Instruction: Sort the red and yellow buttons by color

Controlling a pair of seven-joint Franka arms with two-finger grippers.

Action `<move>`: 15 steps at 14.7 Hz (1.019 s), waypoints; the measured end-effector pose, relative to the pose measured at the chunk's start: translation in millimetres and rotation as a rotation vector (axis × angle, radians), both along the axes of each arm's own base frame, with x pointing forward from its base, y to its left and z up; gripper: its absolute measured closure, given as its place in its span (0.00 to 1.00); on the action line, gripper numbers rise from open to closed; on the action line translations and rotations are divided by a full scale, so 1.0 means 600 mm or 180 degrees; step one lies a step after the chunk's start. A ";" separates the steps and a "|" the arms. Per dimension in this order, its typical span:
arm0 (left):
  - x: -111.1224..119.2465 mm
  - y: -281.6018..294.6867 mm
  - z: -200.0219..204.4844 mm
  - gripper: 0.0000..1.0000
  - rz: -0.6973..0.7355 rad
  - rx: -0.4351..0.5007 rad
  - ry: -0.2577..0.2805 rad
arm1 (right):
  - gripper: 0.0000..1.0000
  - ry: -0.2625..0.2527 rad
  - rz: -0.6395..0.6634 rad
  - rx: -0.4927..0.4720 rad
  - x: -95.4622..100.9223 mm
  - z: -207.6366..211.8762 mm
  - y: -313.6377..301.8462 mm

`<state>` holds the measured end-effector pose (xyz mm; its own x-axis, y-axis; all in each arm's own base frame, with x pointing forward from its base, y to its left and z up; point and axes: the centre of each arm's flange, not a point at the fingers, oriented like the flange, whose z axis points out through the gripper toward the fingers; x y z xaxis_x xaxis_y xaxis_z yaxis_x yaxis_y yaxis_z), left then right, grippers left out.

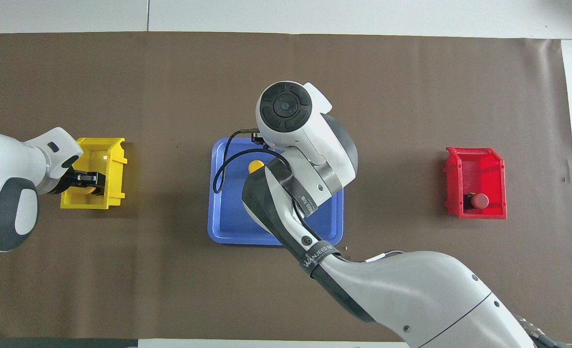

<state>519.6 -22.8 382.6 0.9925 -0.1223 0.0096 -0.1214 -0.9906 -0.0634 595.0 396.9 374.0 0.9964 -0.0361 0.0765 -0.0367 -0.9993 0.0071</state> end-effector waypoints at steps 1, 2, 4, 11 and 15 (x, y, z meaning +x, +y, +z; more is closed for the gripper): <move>0.009 0.000 0.020 0.26 0.0005 0.0002 -0.0025 | 0.31 0.0012 0.0010 -0.0008 -0.004 -0.002 0.002; 0.020 0.000 0.048 0.17 0.0015 0.0009 -0.0021 | 0.31 0.0017 0.0013 -0.0010 -0.006 -0.001 0.001; 0.038 0.002 0.126 0.00 0.0045 0.0027 0.0008 | 0.31 0.0034 0.0013 -0.0022 -0.011 0.000 -0.001; 0.017 0.004 0.411 0.00 0.0125 0.0045 -0.0043 | 0.31 0.0089 0.0014 -0.0020 -0.032 -0.031 -0.011; -0.004 -0.004 0.456 0.00 0.0097 0.0035 -0.0185 | 0.40 0.0081 0.0026 0.0002 -0.048 -0.053 -0.018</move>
<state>517.3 -25.2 656.1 0.9935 -0.0923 0.0661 -0.0869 -0.9930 -0.0804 566.4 386.3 342.4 0.9983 -0.0281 0.0512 -0.0285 -0.9996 0.0072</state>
